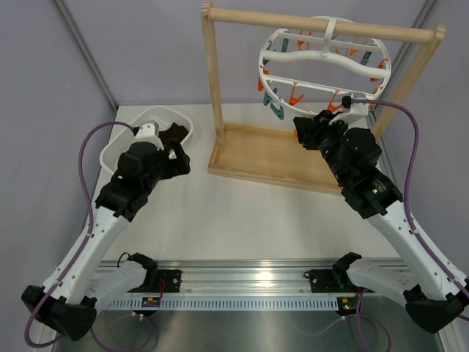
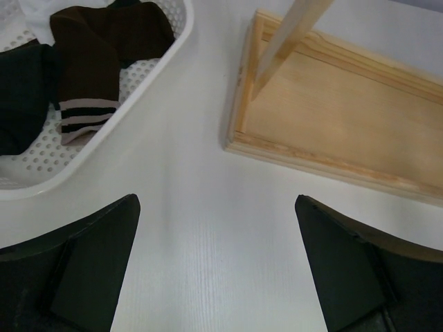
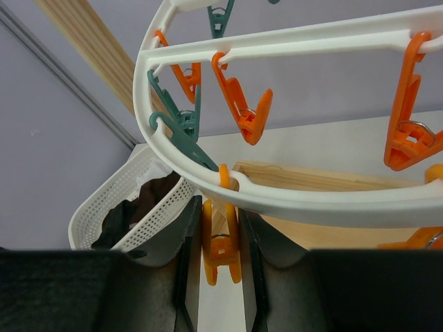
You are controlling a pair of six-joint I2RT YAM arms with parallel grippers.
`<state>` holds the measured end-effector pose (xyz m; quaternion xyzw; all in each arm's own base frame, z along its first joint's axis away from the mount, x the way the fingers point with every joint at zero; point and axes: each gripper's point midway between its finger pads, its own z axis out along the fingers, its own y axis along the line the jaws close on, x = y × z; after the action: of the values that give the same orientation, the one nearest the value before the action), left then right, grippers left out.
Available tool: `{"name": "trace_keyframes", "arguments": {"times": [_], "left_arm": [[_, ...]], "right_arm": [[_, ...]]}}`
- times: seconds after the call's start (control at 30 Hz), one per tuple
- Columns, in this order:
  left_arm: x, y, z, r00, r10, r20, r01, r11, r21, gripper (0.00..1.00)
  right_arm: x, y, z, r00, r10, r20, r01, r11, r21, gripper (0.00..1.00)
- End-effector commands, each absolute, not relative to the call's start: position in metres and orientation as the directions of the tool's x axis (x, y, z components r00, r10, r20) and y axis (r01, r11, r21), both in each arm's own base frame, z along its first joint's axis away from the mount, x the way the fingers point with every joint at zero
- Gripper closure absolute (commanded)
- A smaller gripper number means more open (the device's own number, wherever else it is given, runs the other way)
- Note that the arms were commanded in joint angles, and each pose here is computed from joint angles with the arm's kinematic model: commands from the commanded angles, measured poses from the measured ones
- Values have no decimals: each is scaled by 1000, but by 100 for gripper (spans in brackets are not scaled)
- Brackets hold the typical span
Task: Clip the socks to the hanger
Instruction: Open the clamp at the hanger, then pick up the sock from the bin.
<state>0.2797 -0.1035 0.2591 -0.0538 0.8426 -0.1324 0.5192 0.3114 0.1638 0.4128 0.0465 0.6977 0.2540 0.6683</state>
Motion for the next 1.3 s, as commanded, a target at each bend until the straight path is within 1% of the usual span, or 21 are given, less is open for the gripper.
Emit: {"name": "trace_keyframes", "arguments": {"times": [0.0,0.03,0.13,0.17,0.23,0.27,0.3,0.33,0.47,0.5,0.6,0.7,0.8,0.97,1.03,1.27], "left_arm": [[306,-80,277,-400,-309,-863,-105,951,-292,1],[317,-79,268,-424,-317,-848,-132,948,-289,1],[341,-60,268,-433,-367,-824,-207,930,-305,1],[355,-57,262,-454,-371,-810,-232,927,-295,1],[368,-40,257,-468,-381,-797,-285,919,-272,1],[379,-35,241,-502,-370,-782,-313,920,-235,1],[388,-26,247,-488,-376,-787,-338,913,-227,1],[397,-19,226,-537,-356,-765,-362,916,-172,1],[418,10,211,-585,-296,-755,-425,905,-26,1],[427,17,196,-628,-282,-725,-432,902,23,2],[440,32,172,-680,-277,-679,-456,885,96,4],[448,46,150,-707,-278,-650,-480,864,153,8],[454,57,143,-704,-273,-656,-499,847,182,13],[459,69,119,-735,-254,-629,-505,824,257,14],[459,72,111,-746,-252,-617,-504,819,274,15],[464,78,94,-763,-264,-590,-500,819,280,25]], "right_arm": [[310,168,417,-108,413,-904,-291,857,426,100],[309,168,417,-112,407,-907,-297,857,421,100],[305,167,418,-110,404,-908,-304,856,417,100],[304,167,418,-112,406,-907,-308,853,420,100],[302,167,416,-113,408,-906,-312,851,422,100],[301,166,416,-111,409,-906,-310,852,422,100],[300,166,415,-113,409,-905,-312,850,423,100],[300,167,414,-116,403,-908,-319,850,419,100],[297,170,412,-125,395,-910,-337,846,413,100],[296,170,411,-127,389,-912,-342,846,409,100],[293,169,409,-125,388,-913,-346,846,406,99],[290,168,407,-128,388,-913,-352,842,408,99],[288,169,404,-141,381,-914,-358,841,406,98],[287,166,404,-127,374,-919,-356,847,394,97],[286,167,405,-129,374,-919,-363,844,394,97],[286,167,405,-124,374,-919,-365,844,392,96]]}}
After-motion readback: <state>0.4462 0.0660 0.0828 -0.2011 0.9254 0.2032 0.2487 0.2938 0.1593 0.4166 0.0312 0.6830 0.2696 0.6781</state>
